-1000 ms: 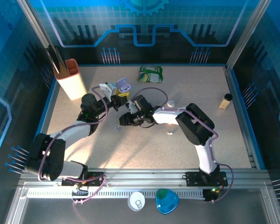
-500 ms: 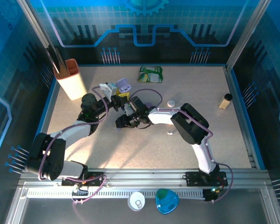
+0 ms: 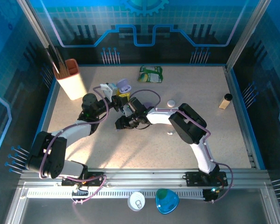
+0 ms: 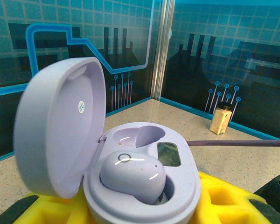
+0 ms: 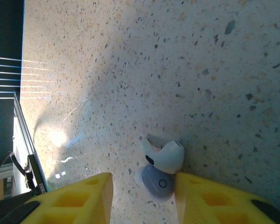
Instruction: Insert wireless bluetooth earbuds into charging case
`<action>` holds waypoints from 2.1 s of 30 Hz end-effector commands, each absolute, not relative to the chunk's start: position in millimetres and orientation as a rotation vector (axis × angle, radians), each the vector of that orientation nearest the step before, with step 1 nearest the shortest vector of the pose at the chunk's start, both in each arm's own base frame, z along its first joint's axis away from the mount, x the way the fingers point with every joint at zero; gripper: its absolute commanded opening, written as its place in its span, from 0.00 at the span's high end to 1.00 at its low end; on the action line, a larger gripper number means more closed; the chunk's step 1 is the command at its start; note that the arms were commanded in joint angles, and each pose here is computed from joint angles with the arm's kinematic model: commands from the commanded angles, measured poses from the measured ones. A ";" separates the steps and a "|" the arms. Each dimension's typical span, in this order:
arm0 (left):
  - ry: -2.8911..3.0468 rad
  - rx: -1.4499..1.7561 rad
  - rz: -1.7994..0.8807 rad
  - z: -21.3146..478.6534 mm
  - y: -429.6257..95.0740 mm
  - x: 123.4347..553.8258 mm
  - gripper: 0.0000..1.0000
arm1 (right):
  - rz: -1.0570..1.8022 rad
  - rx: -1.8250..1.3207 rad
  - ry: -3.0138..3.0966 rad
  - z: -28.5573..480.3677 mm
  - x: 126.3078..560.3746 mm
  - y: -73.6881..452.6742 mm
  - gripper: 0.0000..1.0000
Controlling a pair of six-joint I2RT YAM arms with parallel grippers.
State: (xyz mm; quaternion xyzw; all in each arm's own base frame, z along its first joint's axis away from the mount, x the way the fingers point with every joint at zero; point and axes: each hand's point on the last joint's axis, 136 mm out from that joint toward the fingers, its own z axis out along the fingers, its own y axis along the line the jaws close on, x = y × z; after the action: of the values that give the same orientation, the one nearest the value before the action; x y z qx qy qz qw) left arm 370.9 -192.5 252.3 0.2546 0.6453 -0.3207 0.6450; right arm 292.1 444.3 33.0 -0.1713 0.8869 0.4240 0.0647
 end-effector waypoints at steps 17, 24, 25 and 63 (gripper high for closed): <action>1.462 0.590 -0.722 247.8 -192.0 372.4 0.72 | 1.012 -0.777 2.798 -10.4 267.8 439.8 0.68; 1.466 0.586 -0.710 247.1 -190.1 373.0 0.72 | 0.956 -0.759 2.805 -11.2 270.7 434.8 0.77; 1.466 0.586 -0.707 247.0 -190.0 373.1 0.72 | 0.953 -0.752 2.798 -9.1 271.7 434.2 0.78; 1.459 0.583 -0.731 247.6 -192.7 378.3 0.72 | 0.815 -0.220 2.815 16.7 250.1 272.9 0.64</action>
State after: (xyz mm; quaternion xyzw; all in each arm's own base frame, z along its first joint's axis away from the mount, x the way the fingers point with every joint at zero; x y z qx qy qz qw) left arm 378.0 -191.8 237.5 0.2478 0.6577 -0.3179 0.6364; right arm 265.0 273.5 20.5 -0.0726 0.9471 0.2866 0.1245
